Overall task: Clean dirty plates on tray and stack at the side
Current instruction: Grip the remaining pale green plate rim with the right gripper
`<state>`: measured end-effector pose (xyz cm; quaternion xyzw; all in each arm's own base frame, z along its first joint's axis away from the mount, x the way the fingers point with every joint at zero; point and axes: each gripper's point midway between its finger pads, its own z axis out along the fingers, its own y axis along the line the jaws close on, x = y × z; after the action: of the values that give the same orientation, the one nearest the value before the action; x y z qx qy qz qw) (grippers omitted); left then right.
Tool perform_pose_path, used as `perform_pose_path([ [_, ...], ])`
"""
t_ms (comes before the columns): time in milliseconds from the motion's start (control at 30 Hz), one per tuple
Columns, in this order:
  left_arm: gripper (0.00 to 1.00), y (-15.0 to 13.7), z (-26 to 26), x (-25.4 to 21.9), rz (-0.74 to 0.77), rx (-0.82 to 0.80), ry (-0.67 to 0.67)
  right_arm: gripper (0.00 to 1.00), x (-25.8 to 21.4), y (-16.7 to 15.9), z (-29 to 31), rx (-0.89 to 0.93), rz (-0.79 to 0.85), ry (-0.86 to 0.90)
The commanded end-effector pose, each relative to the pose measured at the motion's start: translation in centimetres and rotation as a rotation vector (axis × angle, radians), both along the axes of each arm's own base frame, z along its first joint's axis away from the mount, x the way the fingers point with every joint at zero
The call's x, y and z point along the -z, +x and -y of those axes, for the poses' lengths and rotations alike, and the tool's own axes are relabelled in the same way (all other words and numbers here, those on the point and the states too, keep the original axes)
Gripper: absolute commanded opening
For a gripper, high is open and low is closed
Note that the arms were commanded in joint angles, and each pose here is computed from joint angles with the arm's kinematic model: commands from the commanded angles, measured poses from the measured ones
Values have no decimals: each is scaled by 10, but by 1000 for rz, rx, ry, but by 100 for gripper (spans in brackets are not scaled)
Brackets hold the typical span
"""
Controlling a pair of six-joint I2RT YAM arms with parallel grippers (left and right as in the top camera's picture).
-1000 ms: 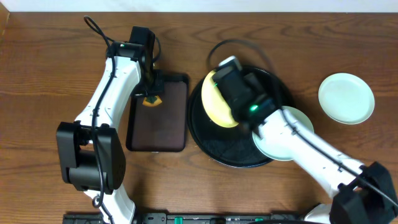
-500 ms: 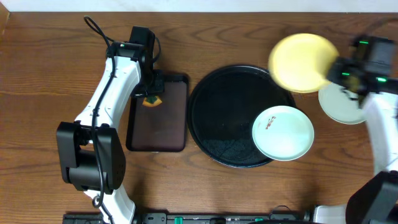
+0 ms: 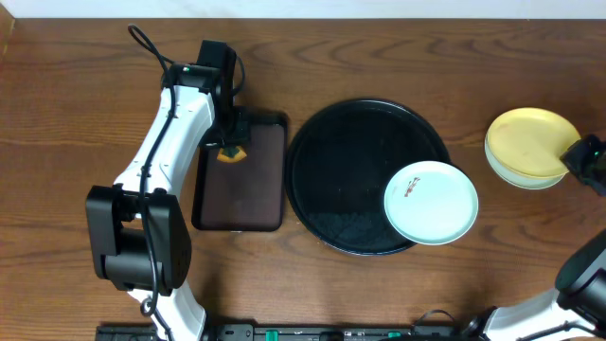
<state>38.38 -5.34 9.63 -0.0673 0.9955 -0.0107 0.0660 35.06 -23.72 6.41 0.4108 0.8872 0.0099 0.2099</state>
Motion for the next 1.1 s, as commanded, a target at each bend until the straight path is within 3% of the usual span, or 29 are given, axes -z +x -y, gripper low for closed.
perform_pose_path([
  [0,8,-2,-2,4,-13,8,14,8,3,9,-6,-46,13,8],
  [33,8,-2,-2,4,-13,8,14,31,1,13,-8,-68,27,6],
  [67,8,-2,-2,4,-13,8,14,43,-2,16,-11,-88,40,8],
  [133,8,-2,-2,4,-13,8,14,52,-13,19,-15,-121,51,13],
  [233,8,-2,-2,4,-13,8,14,56,-43,16,-19,-144,40,9],
  [367,8,-2,-2,4,-13,8,14,56,-96,0,-37,-155,20,48],
  [433,8,-2,-2,4,-13,9,15,55,-138,-14,-73,-218,38,112],
  [633,8,-5,-3,4,-25,8,16,45,-191,-40,-133,-338,93,85],
  [767,8,-4,-2,4,-23,8,16,46,-200,-70,-182,-411,40,121],
  [900,8,-4,-2,4,-24,9,16,48,-178,-96,-218,-511,-94,142],
  [1067,8,-4,-2,4,-24,8,16,52,-129,-124,-217,-423,-304,101],
])
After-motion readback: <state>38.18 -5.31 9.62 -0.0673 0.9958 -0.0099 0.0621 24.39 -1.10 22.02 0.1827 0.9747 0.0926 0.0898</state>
